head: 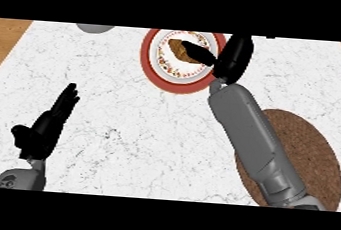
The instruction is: Pick the croissant from the placemat and place it in the plate
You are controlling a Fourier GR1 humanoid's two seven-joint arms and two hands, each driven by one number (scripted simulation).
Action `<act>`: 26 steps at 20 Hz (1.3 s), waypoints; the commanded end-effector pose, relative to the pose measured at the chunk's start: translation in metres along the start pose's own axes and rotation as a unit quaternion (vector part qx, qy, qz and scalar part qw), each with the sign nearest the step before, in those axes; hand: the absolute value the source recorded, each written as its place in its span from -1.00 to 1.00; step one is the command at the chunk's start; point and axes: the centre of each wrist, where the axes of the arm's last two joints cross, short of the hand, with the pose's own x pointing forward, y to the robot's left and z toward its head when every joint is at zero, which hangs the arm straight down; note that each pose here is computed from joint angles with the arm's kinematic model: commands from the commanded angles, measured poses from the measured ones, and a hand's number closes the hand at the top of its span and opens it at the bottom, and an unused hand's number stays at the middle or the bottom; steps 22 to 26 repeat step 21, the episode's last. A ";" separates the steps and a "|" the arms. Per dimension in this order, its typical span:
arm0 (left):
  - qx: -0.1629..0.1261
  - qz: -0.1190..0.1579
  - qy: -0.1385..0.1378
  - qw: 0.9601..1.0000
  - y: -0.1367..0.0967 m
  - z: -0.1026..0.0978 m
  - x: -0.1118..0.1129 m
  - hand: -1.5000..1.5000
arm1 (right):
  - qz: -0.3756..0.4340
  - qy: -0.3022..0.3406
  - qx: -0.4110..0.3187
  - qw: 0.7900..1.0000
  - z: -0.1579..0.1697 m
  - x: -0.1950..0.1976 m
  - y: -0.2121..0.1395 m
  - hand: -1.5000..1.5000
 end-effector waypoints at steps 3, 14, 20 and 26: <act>0.008 0.005 0.010 1.000 0.002 0.011 -0.014 0.00 | -0.060 -0.022 0.007 0.998 0.005 -0.056 -0.052 -1.00; 0.010 0.008 0.013 1.000 0.011 -0.003 0.003 0.00 | -0.046 -0.057 0.090 0.993 0.029 -0.146 -0.113 -1.00; 0.012 0.000 0.016 1.000 -0.004 0.001 0.003 0.00 | -0.040 -0.047 0.071 0.996 0.001 -0.170 -0.122 -1.00; 0.014 0.000 0.011 1.000 0.010 0.003 -0.020 0.00 | -0.045 -0.060 0.057 0.996 -0.008 -0.166 -0.124 -1.00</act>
